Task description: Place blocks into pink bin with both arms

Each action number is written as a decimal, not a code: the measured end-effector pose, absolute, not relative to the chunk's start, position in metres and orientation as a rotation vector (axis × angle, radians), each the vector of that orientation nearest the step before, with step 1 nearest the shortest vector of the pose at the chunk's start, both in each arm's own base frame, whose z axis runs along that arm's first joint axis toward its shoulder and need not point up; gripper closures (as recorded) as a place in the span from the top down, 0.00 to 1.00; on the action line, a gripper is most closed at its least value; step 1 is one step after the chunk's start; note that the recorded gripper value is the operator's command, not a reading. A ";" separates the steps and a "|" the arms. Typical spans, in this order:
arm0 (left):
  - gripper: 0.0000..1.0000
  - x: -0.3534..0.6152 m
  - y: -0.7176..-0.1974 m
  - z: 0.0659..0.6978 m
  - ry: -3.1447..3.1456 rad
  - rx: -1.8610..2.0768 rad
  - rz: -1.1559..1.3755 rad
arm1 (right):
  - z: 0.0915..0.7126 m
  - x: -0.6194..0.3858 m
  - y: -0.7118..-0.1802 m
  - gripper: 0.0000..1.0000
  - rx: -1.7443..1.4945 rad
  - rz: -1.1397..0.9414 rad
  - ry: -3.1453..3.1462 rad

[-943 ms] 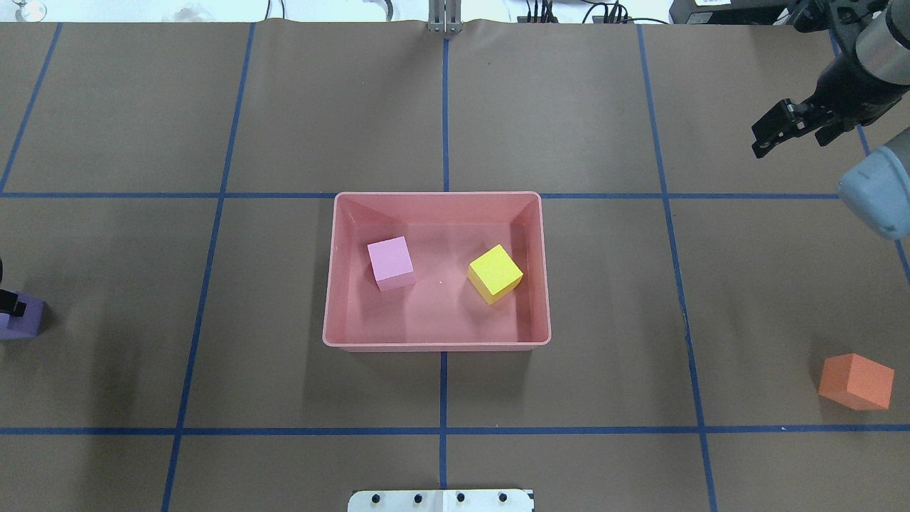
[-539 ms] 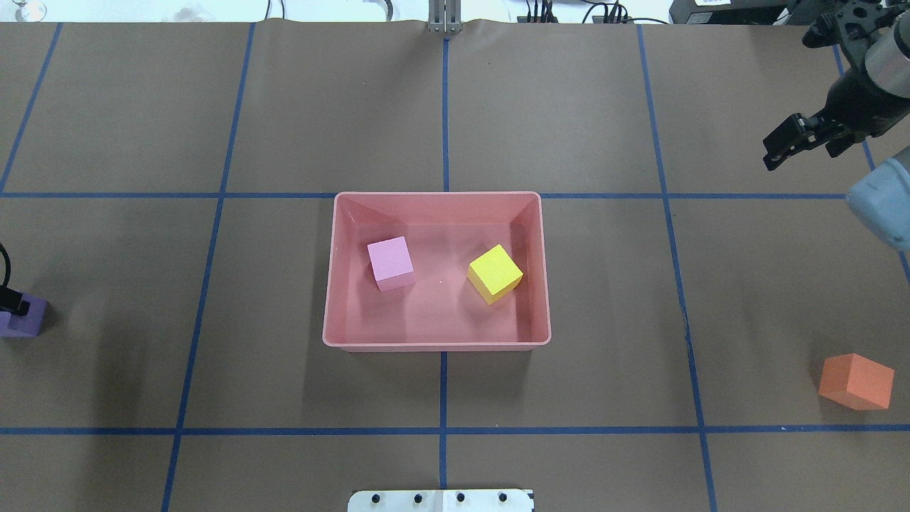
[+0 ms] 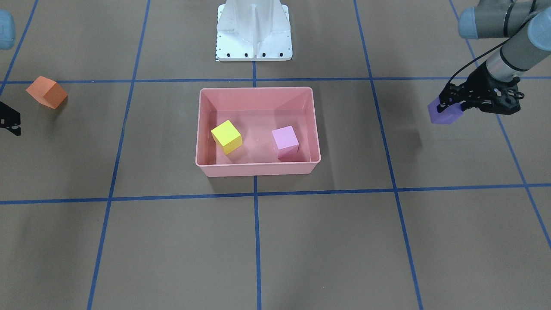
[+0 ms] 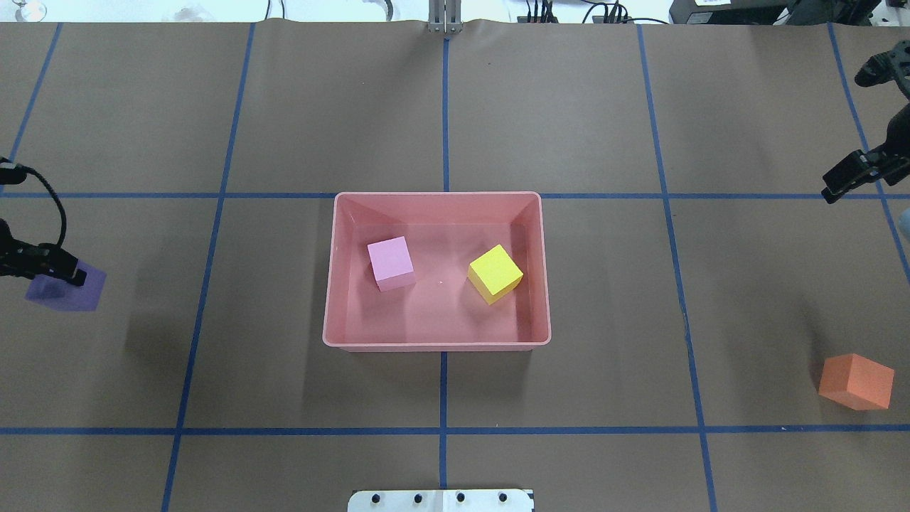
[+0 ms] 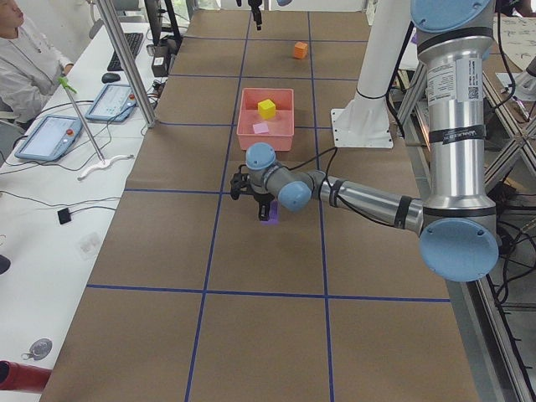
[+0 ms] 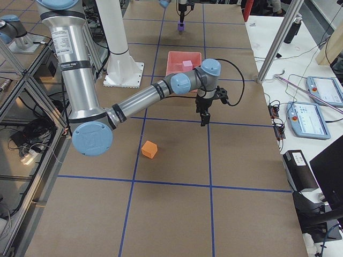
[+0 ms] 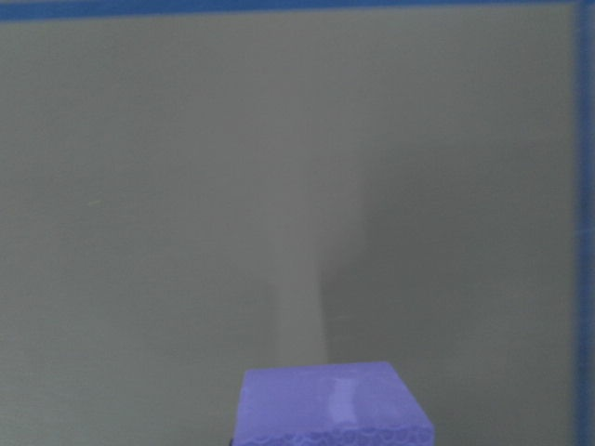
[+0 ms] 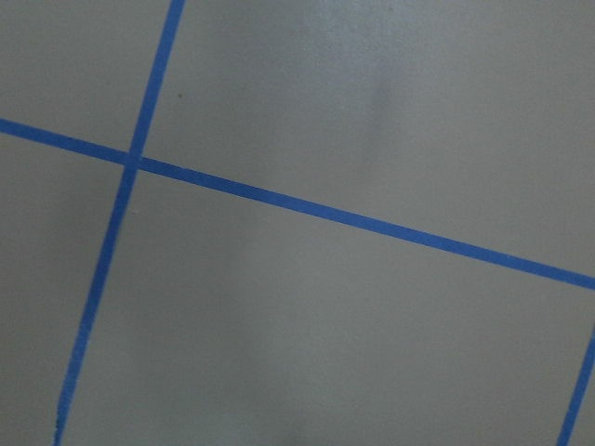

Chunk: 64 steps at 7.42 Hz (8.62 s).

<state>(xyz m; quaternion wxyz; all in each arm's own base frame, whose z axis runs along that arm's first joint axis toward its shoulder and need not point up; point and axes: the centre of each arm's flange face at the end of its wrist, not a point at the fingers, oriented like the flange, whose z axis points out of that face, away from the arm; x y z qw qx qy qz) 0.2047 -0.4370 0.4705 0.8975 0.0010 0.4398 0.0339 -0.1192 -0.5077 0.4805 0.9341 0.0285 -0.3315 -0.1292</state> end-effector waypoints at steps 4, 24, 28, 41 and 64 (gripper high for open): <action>0.22 0.334 -0.473 0.225 0.997 -0.128 -0.050 | 0.551 -0.096 -0.439 1.00 0.088 -0.166 -0.773; 1.00 0.412 -0.453 0.165 0.983 -0.100 -0.071 | 0.620 -0.183 -0.240 1.00 0.044 0.399 -0.726; 1.00 0.413 -0.453 0.166 0.980 -0.102 -0.071 | 0.622 -0.197 -0.233 0.00 0.068 0.357 -0.712; 1.00 0.049 -0.556 0.518 0.703 0.184 0.495 | 0.241 -0.372 -0.469 0.00 -0.005 0.424 -0.984; 1.00 -0.113 -0.508 0.624 0.794 0.139 0.111 | 0.597 0.051 -0.536 1.00 0.047 -0.167 -0.708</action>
